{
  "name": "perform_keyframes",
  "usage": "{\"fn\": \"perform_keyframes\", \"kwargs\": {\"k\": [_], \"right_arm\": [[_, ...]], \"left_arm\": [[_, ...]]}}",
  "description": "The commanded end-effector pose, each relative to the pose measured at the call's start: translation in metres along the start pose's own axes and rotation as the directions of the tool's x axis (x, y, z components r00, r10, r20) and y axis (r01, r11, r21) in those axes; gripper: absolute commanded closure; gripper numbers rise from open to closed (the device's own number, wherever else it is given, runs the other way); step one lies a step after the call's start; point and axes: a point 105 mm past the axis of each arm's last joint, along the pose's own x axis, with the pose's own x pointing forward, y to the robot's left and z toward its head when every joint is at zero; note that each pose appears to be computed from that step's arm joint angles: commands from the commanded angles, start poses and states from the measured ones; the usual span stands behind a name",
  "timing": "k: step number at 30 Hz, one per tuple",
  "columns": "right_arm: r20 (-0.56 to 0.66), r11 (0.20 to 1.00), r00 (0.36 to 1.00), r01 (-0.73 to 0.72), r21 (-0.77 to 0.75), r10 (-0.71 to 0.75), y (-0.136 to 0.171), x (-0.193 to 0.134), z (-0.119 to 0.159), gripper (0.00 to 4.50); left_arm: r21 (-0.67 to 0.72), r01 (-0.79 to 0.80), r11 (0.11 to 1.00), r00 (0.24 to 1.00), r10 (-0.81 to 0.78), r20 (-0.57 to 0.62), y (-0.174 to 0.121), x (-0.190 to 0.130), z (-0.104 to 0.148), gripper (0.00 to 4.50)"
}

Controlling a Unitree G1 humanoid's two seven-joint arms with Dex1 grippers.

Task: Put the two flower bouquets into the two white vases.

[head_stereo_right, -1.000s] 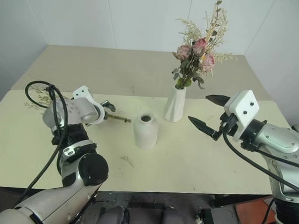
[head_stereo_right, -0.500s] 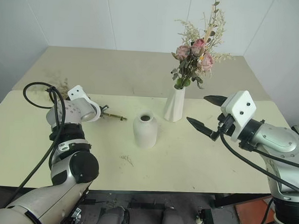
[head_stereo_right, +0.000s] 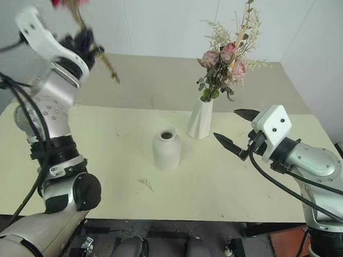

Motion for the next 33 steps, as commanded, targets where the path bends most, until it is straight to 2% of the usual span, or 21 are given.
{"fn": "perform_keyframes", "kwargs": {"k": [1,4,7,10,12,22,27,33], "right_arm": [[0.055,0.996,0.996,0.069,-0.054,-0.066,-0.007,-0.005,0.016,0.00],[0.062,0.995,0.994,0.093,-0.048,-0.090,-0.005,-0.007,0.016,0.00],[0.059,0.992,0.992,0.115,-0.043,-0.112,-0.002,-0.010,0.015,0.00],[0.052,0.989,0.989,0.142,-0.040,-0.140,0.001,-0.014,0.013,0.00],[0.051,0.987,0.987,0.156,-0.036,-0.154,0.002,-0.017,0.012,0.00],[0.039,0.982,0.981,0.189,-0.021,-0.189,0.008,-0.020,0.006,0.00],[0.043,0.981,0.980,0.195,-0.018,-0.194,0.009,-0.019,0.007,0.00],[0.041,0.981,0.980,0.193,-0.017,-0.193,0.011,-0.018,0.008,0.00]], "left_arm": [[-0.078,0.406,0.911,0.913,-0.400,0.077,-0.048,-0.006,0.015,4.49],[-0.068,0.610,0.789,0.792,-0.611,0.015,-0.065,-0.021,0.001,4.49],[-0.186,0.719,0.670,0.681,-0.732,-0.008,-0.069,-0.033,-0.012,4.49],[-0.275,0.772,0.573,0.585,-0.810,-0.049,-0.070,-0.041,-0.026,4.49],[-0.300,0.780,0.549,0.556,-0.828,-0.070,-0.069,-0.042,-0.033,4.49],[-0.414,0.771,0.484,0.502,-0.862,-0.073,-0.069,-0.041,-0.049,4.49],[-0.464,0.735,0.494,0.502,-0.857,-0.116,-0.066,-0.045,-0.070,4.49],[-0.450,0.725,0.522,0.511,-0.845,-0.157,-0.059,-0.049,-0.089,4.49]]}}
